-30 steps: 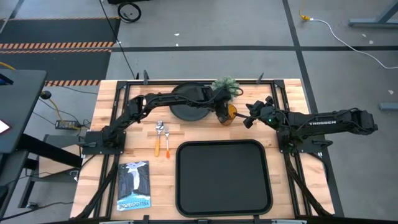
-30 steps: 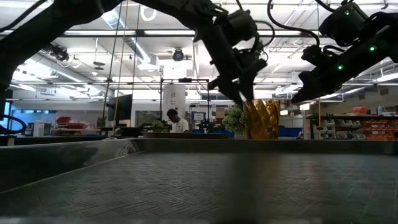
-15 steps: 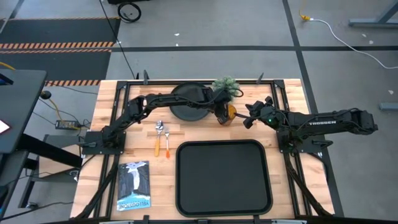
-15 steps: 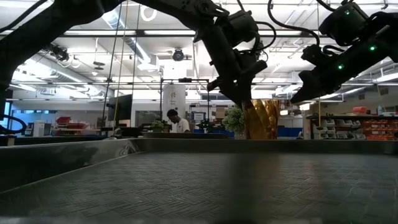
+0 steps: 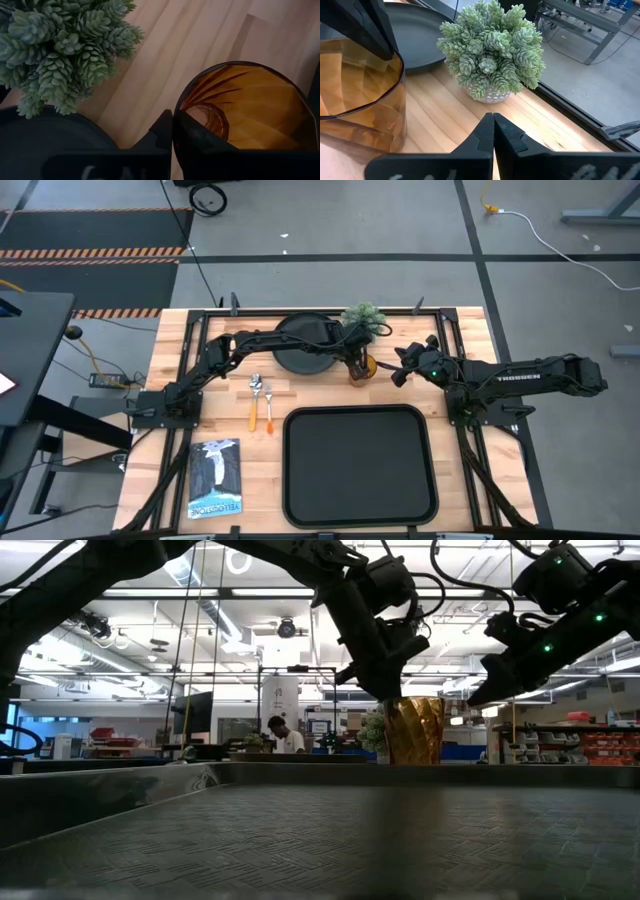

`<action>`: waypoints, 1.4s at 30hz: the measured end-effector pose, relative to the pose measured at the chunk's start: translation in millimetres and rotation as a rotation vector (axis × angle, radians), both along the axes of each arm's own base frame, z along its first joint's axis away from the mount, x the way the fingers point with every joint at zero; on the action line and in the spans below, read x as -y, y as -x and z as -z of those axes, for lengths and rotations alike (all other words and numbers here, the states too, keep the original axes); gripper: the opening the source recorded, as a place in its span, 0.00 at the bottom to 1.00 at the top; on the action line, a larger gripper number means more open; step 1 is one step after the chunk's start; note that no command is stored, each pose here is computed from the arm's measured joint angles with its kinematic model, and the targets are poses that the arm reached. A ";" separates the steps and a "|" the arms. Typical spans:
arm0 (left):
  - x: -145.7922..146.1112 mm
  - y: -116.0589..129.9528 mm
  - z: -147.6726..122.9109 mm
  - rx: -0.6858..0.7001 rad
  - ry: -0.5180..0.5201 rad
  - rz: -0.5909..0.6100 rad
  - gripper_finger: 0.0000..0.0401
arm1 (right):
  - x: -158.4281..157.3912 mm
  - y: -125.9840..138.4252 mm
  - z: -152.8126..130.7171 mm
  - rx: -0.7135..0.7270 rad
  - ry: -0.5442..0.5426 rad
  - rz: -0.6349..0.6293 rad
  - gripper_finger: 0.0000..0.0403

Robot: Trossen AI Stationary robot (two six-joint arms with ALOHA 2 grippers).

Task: Pick and place plate/cup/fork/spoon on tray
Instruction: Put the orange glass on the top right of the black serving tray

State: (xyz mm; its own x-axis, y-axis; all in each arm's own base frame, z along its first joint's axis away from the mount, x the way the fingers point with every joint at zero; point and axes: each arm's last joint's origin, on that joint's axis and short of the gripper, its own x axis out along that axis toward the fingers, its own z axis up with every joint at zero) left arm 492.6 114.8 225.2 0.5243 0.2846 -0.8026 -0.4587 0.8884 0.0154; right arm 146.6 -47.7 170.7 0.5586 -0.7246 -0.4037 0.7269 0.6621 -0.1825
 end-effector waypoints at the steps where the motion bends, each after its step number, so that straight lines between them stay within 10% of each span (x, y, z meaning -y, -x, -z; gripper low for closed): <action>1: 0.1 -0.3 -0.1 0.002 -0.001 0.002 0.03 | 0.0 0.1 0.2 -0.002 -0.001 0.000 0.02; 21: 25.6 -3.1 -53.3 0.082 0.154 0.125 0.03 | 0.8 29.8 -16.7 0.016 0.149 0.240 0.01; 42: 136.7 -44.1 -11.5 0.199 0.259 0.214 0.03 | 7.6 38.6 -24.3 0.032 0.179 0.266 0.01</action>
State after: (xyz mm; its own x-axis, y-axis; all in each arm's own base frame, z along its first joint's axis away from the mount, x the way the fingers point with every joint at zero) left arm 536.7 -21.9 236.7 0.7025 -0.0467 -0.7101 -0.2338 0.9273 -0.2923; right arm 108.1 -55.2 195.0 0.3510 -0.9046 -0.2418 0.8773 0.4080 -0.2528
